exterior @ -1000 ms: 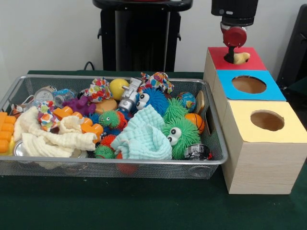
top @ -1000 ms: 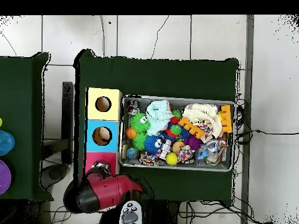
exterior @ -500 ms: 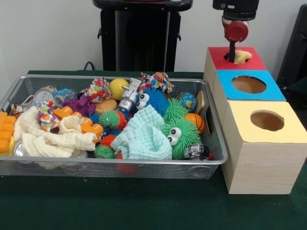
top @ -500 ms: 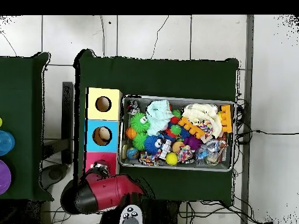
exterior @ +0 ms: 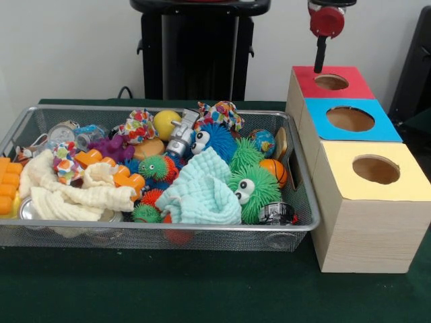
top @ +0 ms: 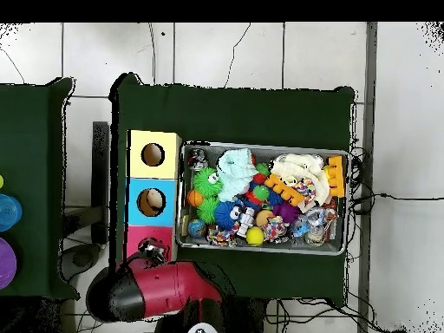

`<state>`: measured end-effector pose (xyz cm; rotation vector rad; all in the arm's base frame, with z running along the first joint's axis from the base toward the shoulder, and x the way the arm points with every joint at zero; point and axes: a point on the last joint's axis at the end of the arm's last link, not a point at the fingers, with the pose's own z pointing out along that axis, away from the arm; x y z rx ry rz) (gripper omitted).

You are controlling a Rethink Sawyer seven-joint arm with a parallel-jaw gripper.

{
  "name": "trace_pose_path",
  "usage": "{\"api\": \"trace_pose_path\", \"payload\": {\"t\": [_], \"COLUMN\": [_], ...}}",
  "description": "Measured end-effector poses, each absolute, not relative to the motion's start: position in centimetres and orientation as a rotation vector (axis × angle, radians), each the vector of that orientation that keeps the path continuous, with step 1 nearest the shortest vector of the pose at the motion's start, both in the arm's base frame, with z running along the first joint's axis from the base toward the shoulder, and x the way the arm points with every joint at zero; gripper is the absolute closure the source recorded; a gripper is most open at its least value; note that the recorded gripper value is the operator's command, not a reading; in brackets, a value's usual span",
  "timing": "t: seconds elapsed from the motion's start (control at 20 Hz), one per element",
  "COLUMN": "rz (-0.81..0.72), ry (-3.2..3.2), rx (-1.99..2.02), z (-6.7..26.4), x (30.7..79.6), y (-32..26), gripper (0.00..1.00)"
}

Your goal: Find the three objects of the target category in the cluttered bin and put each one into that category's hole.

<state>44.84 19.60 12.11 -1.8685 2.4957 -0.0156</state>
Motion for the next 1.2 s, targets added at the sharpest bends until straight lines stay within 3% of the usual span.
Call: {"api": "trace_pose_path", "payload": {"t": [0.6,1.2], "rz": [-0.032,-0.007], "ry": [2.492,2.659], "rx": [-1.853,-1.6], "z": [12.9,14.2], "x": [45.3,49.0], "y": [19.3,10.4], "gripper": [0.0,0.0]}}
